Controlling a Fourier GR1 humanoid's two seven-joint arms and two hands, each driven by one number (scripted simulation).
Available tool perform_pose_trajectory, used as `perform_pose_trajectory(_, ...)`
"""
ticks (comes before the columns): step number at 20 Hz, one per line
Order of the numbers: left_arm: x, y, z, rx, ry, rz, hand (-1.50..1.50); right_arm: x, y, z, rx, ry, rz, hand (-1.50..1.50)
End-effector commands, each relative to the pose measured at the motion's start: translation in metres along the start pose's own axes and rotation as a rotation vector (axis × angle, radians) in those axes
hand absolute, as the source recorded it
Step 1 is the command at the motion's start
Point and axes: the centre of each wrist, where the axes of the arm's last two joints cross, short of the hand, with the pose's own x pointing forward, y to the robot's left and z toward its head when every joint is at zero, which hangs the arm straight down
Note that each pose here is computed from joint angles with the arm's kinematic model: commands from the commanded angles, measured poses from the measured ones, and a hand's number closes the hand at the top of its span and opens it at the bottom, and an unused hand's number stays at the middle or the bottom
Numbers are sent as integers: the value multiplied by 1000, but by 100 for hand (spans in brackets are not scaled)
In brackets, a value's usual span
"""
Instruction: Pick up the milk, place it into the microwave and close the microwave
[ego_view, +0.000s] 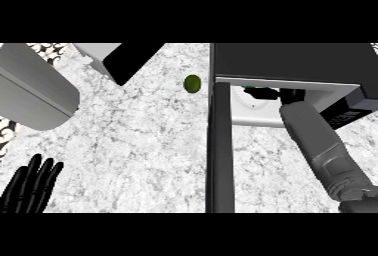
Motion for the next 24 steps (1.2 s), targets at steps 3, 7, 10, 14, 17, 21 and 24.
perform_pose_trajectory(3, 2, 4, 2, -26, 10, -8, -150, 3, -15, -16, -68, 0, -1, -150)
perform_pose_trajectory(7, 6, -10, 5, -11, 16, -1, -150, -16, -23, -6, -97, -28, -2, -150)
perform_pose_trajectory(10, 0, -5, 4, -6, -1, 4, -150, -24, -44, -14, -100, -34, -11, -150)
perform_pose_trajectory(14, 16, -6, 8, 3, 6, -11, -150, -32, -49, -11, -69, -16, -70, -150)
perform_pose_trajectory(17, -6, -19, 11, -2, 14, -9, -150, -49, -51, 5, -50, -26, -156, -150)
perform_pose_trajectory(21, -4, -18, 11, 15, 22, -11, -150, -41, -45, 1, -40, -14, -239, -150)
perform_pose_trajectory(24, 8, -25, 20, 25, 2, 19, -150, -43, -43, 5, 8, 19, -290, -150)
